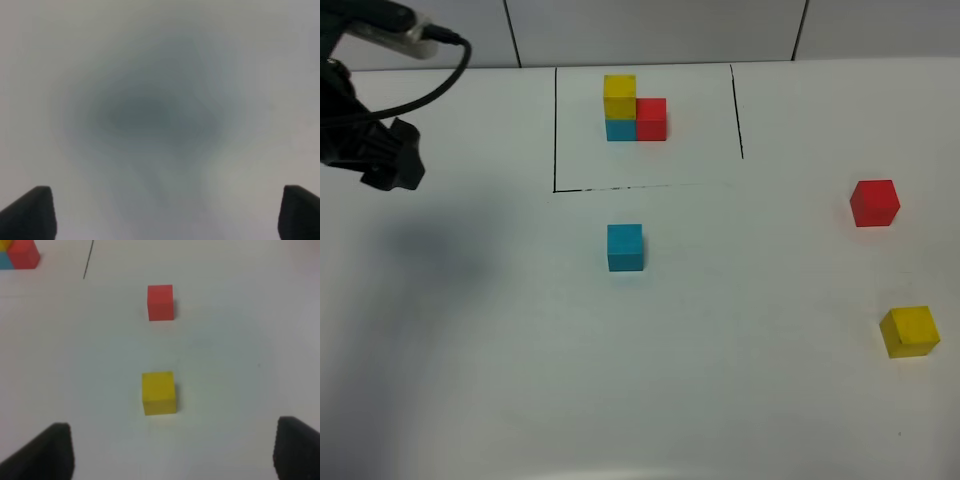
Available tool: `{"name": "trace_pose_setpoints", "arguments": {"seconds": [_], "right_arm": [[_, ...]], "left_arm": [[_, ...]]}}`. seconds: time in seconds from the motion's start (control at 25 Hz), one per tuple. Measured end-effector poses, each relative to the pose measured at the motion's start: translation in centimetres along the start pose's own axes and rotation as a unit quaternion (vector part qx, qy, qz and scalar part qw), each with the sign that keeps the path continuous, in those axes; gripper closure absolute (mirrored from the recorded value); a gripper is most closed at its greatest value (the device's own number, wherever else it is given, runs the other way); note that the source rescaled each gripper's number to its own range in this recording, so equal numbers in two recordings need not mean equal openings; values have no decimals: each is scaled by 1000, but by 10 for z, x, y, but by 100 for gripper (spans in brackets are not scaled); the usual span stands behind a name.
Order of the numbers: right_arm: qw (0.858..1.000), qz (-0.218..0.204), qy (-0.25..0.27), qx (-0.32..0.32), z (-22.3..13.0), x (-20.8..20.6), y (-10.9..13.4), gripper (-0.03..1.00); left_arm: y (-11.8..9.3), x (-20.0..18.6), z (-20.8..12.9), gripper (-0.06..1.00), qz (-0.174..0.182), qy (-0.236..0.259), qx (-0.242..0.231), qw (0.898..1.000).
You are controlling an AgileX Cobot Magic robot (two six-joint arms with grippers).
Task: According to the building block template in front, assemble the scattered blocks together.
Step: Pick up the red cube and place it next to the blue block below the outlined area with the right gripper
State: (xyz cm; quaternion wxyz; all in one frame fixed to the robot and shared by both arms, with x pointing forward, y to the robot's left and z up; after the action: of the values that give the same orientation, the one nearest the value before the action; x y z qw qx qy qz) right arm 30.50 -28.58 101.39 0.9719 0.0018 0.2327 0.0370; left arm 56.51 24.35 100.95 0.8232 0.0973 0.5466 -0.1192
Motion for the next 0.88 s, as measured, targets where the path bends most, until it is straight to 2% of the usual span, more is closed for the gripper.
{"name": "trace_pose_setpoints", "arguments": {"seconds": [0.2,0.4,0.68,0.88], "right_arm": [[1000,0,0,0,0,0,0,32],[1000,0,0,0,0,0,0,32],[1000,0,0,0,0,0,0,32],[1000,0,0,0,0,0,0,32]], "left_arm": [[1,-34,-41,-3,23,-51,-33,998],[-5,-58,-79,-3,30,-115,-60,991],[-22,-93,-125,-2,8,-207,-86,974],[-32,-111,-153,1,-6,-231,-89,969]]}}
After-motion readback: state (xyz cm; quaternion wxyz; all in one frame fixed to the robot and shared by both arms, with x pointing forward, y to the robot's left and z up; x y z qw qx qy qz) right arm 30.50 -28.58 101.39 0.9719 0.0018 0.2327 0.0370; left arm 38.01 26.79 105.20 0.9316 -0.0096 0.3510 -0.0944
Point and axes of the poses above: a point on each arm's last joint axis where the gripper is mounted, x pointing out along that axis toward the gripper, y along the wrist's bending axis when the last joint is at zero, z = x × y, the point moved 8 cm from there along x, pointing out along that axis toward the gripper, and after that the axes turned 4 degrees about -x, right-handed, at the moved point
